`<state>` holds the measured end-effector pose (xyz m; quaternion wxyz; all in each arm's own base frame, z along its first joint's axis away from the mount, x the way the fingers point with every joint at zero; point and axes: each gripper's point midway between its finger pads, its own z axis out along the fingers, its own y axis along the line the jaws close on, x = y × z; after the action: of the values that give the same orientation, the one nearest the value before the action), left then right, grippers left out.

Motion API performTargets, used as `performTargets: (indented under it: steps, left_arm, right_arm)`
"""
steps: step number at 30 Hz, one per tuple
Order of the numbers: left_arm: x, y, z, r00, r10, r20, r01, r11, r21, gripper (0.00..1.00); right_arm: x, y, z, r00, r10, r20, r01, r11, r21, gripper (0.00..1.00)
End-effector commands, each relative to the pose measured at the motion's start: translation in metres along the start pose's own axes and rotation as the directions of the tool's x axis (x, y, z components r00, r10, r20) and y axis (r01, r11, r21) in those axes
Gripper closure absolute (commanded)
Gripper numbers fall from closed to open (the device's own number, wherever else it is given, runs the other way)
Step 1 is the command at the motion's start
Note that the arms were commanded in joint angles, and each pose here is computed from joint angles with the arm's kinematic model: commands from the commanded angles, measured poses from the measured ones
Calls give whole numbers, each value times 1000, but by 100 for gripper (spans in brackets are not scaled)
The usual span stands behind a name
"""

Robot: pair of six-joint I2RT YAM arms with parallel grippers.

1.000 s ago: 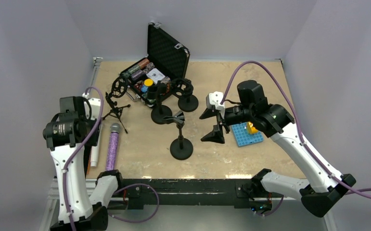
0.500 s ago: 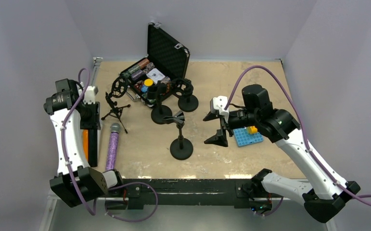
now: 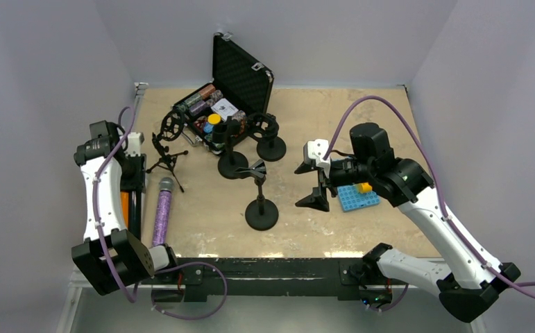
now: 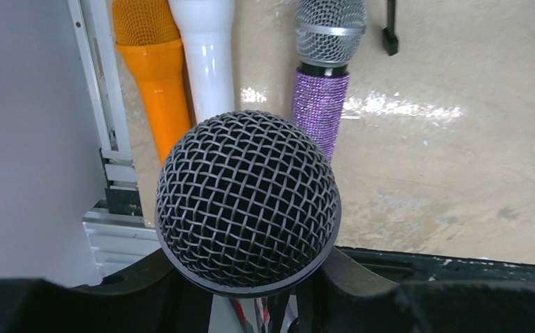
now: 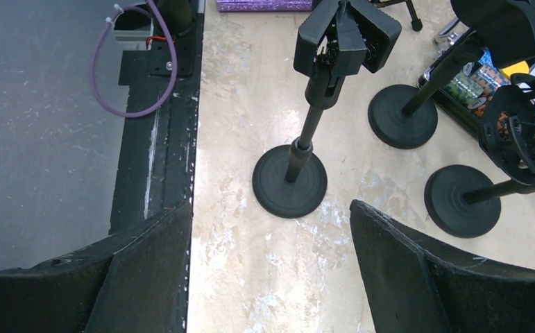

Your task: Remove the microphone from the stand

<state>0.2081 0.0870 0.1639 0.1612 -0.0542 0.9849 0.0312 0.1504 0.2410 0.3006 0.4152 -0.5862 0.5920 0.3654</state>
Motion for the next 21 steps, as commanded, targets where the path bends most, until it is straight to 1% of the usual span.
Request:
performTargets:
  steps: [1, 7, 9, 10, 13, 14, 15, 18, 21]
  left_arm:
    - [-2, 22, 10, 998, 46, 34, -42, 993, -106, 100]
    - [-4, 19, 21, 999, 27, -17, -28, 997, -66, 100]
    - [-6, 18, 27, 999, 38, -23, -39, 998, -53, 100]
    - [-6, 17, 30, 998, 45, -34, -47, 998, -44, 96]
    - [-4, 14, 36, 996, 43, -79, -43, 999, -10, 74]
    - [-4, 15, 37, 996, 39, -82, -40, 999, -15, 67]
    - [-5, 16, 37, 996, 38, -80, -39, 999, -20, 63]
    - [-5, 15, 37, 997, 36, -71, -38, 999, -22, 54]
    - [-5, 15, 36, 997, 36, -71, -38, 999, -22, 49]
  right_arm:
    - [0, 0, -2, 1000, -5, -4, 5, 1000, 5, 14]
    - [1, -1, 0, 999, 29, -14, -29, 1000, -3, 14]
    - [1, -2, 1, 999, 31, -16, -31, 1000, -3, 14]
    - [1, -2, 1, 999, 34, -16, -34, 999, -3, 14]
    - [0, -2, -1, 999, 30, -15, -30, 1000, 1, 13]
    - [0, -1, -1, 999, 28, -15, -28, 1000, 1, 13]
    - [1, 0, -2, 1000, 26, -15, -26, 1000, 1, 14]
    - [4, 2, -2, 1000, 24, -18, -24, 1000, 0, 13]
    - [6, 3, -2, 999, 27, -19, -27, 1000, -1, 14]
